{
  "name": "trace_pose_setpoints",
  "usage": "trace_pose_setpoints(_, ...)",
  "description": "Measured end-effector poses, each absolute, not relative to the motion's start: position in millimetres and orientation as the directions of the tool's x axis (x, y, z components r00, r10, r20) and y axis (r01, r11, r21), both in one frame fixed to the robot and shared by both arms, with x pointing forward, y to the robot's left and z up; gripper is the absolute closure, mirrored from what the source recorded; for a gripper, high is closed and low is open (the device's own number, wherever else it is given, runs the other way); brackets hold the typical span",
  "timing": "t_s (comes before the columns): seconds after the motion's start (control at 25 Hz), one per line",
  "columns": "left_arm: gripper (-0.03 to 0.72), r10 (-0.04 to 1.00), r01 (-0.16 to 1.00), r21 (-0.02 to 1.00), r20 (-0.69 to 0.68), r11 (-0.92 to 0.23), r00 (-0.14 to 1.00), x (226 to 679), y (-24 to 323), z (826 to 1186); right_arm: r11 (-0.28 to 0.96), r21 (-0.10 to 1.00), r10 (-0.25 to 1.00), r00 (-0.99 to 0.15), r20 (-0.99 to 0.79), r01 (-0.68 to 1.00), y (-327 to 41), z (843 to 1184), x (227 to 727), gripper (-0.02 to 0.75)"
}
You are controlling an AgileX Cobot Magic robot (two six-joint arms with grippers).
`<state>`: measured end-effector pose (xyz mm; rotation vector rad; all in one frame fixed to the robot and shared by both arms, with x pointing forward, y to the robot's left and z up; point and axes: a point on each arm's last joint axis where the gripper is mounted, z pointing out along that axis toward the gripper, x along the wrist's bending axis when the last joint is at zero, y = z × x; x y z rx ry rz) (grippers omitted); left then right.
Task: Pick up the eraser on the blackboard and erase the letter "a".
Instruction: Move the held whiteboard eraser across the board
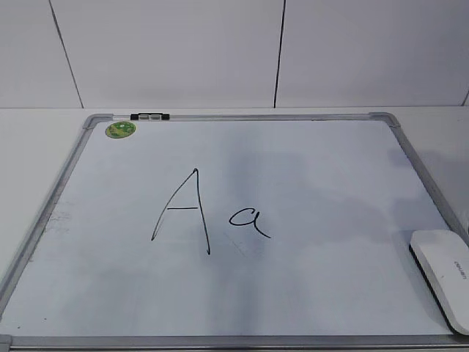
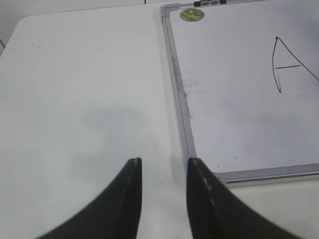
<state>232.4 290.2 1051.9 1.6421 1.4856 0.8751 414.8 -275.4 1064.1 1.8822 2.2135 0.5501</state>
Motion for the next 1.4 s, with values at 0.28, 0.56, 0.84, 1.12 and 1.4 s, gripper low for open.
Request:
trace_pose_setpoints(0.28,0.453,0.995,0.489,0.871,0.007,-0.053,0.096,232,290,1052,0.084,0.294,0.989,-0.114,0.089,0.952,-278,1046,430,0.059)
trace_pose_setpoints(0.56,0.453,0.995,0.489,0.871,0.007,-0.053,0.096,232,290,1052,0.058,0.195,0.993,-0.076,0.088,0.979,-278,1026,444,0.059)
trace_pose_setpoints(0.84,0.453,0.995,0.489,0.871,0.007,-0.053,0.096,232,290,1052,0.067,0.126,0.996,-0.074,0.052,0.99,-273,1007,456,0.059)
trace_pose_setpoints(1.12,0.454,0.995,0.489,0.871,0.007,-0.053,0.096,232,290,1052,0.035,0.116,0.999,-0.036,0.009,0.993,-265,996,465,0.059)
trace_pose_setpoints(1.4,0.454,0.995,0.489,0.871,0.007,-0.053,0.096,232,290,1052,0.003,0.092,1.0,-0.003,-0.003,0.996,-265,984,472,0.059)
